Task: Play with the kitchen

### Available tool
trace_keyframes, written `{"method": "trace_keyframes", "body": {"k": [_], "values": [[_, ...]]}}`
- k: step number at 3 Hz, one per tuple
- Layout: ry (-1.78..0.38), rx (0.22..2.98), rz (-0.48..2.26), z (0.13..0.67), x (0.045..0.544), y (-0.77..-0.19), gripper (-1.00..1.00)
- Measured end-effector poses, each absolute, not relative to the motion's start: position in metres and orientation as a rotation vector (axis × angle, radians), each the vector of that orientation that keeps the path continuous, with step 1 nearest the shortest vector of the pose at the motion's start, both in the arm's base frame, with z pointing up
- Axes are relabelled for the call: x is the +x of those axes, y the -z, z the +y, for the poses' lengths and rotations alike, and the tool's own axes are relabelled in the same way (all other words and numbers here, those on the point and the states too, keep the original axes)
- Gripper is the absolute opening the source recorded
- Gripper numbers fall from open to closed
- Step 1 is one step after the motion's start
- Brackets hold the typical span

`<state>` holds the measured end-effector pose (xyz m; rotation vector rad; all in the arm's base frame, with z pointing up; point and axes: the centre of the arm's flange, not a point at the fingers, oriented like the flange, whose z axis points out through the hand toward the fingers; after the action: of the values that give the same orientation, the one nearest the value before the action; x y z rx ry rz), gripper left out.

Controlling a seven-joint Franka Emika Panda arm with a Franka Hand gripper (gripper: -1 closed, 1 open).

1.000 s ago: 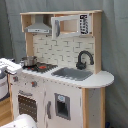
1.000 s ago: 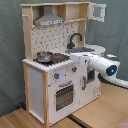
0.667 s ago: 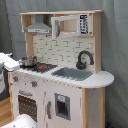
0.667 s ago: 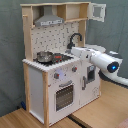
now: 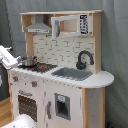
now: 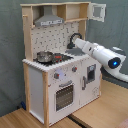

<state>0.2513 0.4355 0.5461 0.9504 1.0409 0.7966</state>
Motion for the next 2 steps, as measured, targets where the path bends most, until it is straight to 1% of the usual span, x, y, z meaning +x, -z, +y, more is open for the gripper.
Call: {"method": "trace_keyframes", "body": {"k": [2], "values": [[-0.865, 1.044, 0.877, 0.416, 0.240, -0.581, 1.00]]}}
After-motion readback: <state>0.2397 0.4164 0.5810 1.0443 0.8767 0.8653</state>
